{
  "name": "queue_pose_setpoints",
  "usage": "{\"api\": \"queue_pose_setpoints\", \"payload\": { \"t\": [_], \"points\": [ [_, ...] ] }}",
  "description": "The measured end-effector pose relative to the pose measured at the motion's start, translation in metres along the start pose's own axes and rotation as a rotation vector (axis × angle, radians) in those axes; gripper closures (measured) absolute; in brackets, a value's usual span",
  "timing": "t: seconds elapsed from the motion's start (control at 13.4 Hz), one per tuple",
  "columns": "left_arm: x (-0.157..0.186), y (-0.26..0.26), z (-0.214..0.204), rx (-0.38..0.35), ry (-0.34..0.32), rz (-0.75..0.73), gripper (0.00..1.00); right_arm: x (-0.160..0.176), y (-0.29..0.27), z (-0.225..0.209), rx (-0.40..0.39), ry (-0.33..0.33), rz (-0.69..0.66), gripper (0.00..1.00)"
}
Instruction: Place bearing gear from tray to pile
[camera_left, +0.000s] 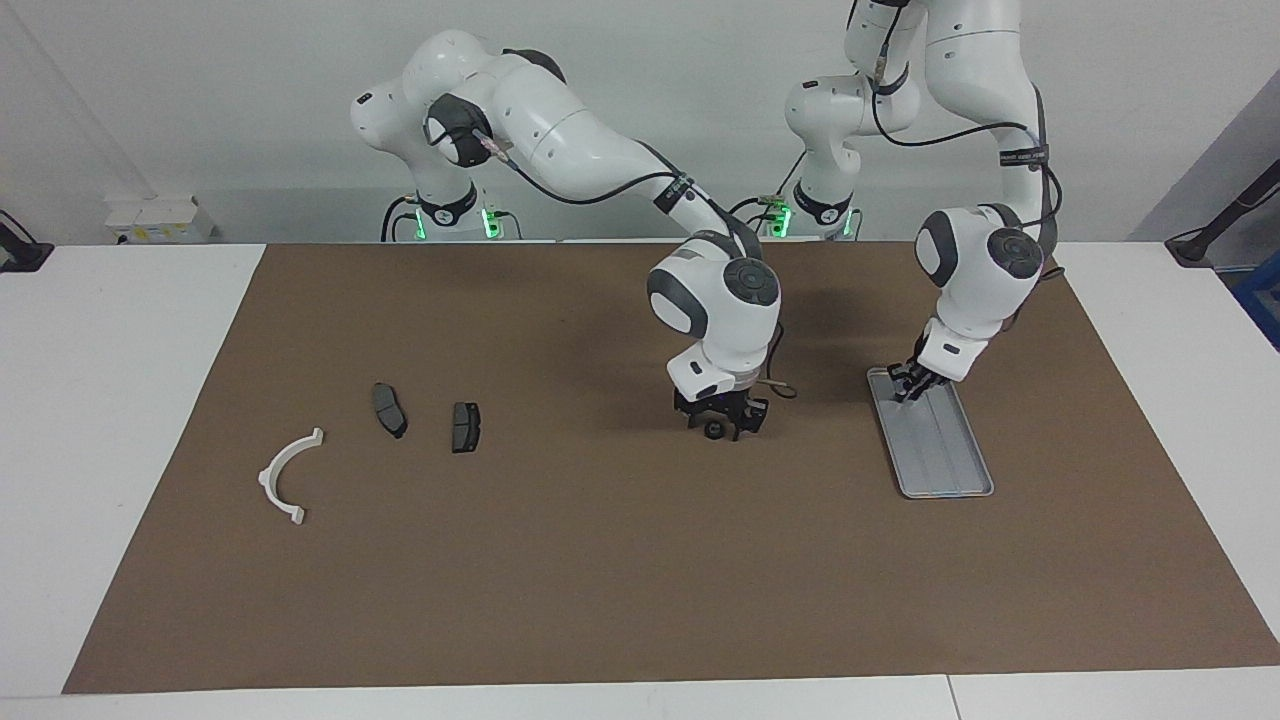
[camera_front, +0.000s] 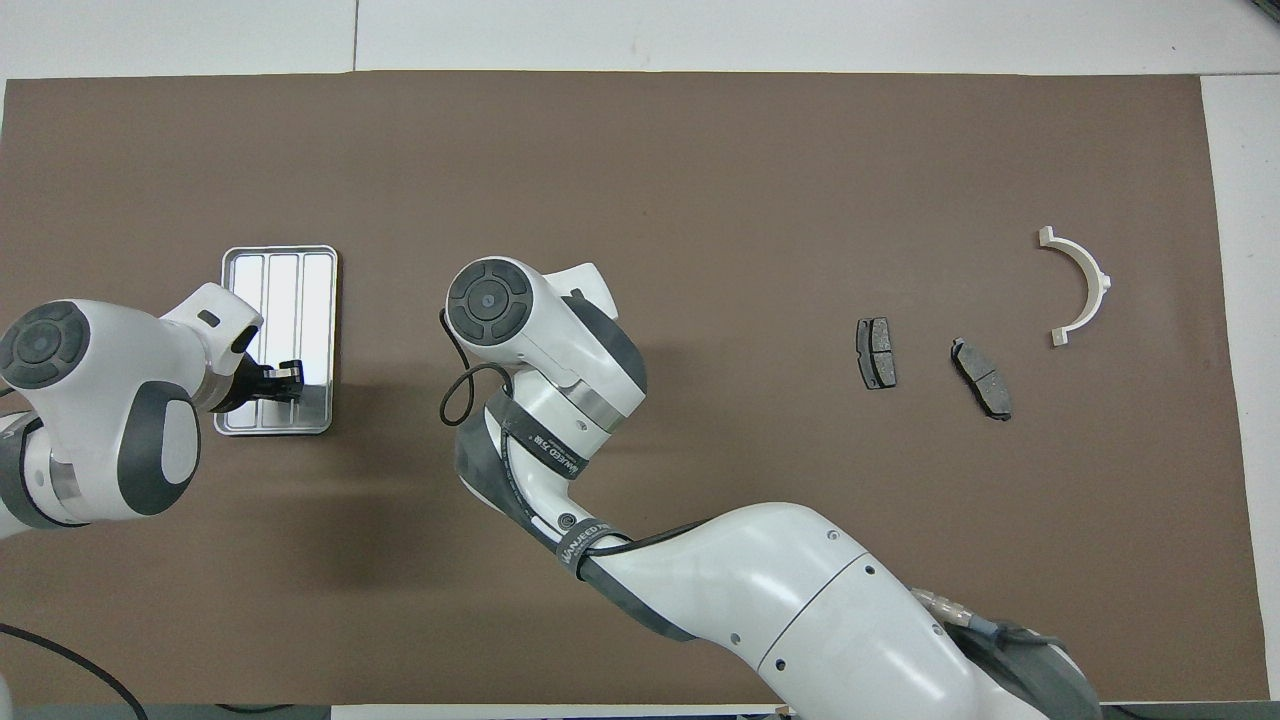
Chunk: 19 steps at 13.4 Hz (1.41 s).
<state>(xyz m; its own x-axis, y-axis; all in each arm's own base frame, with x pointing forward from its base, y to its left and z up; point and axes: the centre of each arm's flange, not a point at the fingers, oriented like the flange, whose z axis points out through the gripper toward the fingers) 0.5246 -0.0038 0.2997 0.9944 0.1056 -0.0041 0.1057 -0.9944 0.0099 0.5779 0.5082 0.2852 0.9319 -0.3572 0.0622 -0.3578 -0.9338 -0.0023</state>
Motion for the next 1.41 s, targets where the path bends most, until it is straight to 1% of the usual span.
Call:
{"api": "queue_pose_setpoints", "payload": {
  "t": [0.07,0.15,0.22,0.37,0.52,0.6,0.67,0.89,0.97,1.04,1.12,1.27,1.41],
  "points": [
    [0.000,0.000,0.000,0.000,0.000,0.000,0.76,0.000,0.000,-0.002,0.003,0.002,0.000,0.45],
    [0.000,0.000,0.000,0.000,-0.002,-0.001,0.76,0.001,0.001,-0.004,0.002,0.002,0.002,0.58],
    [0.001,0.000,-0.001,0.000,-0.005,-0.006,0.76,0.002,0.001,-0.004,0.003,0.001,0.003,0.65],
    [0.009,0.001,-0.013,0.000,-0.007,-0.032,0.76,0.002,0.001,-0.004,0.003,-0.001,0.005,0.65],
    [0.023,0.010,-0.037,-0.002,-0.006,-0.053,0.76,0.010,0.006,-0.005,-0.002,0.000,0.010,0.65],
    [0.027,0.018,-0.046,-0.003,-0.002,-0.061,0.76,0.027,0.016,-0.013,-0.013,0.000,0.002,0.65],
    [0.029,0.025,-0.049,-0.004,0.001,-0.067,0.76,0.052,0.031,-0.032,-0.021,0.000,-0.028,0.65],
    [0.031,0.037,-0.052,-0.011,0.003,-0.085,0.76,0.143,0.117,-0.123,-0.029,-0.003,-0.194,0.65],
    [0.033,0.058,-0.058,-0.015,0.008,-0.113,0.76,0.168,0.149,-0.146,-0.030,-0.007,-0.263,0.65],
    [0.033,0.094,-0.066,-0.021,0.022,-0.155,0.76,0.192,0.181,-0.162,-0.034,-0.012,-0.337,0.65],
    [0.030,0.136,-0.073,-0.030,0.033,-0.188,0.76,0.213,0.209,-0.168,-0.039,-0.017,-0.404,0.65],
    [0.018,0.225,-0.079,-0.050,0.045,-0.250,0.76,0.258,0.270,-0.159,-0.043,-0.029,-0.528,0.65],
    [0.008,0.303,-0.063,-0.060,0.041,-0.294,0.76,0.292,0.323,-0.137,-0.038,-0.019,-0.588,0.65]
  ]
}}
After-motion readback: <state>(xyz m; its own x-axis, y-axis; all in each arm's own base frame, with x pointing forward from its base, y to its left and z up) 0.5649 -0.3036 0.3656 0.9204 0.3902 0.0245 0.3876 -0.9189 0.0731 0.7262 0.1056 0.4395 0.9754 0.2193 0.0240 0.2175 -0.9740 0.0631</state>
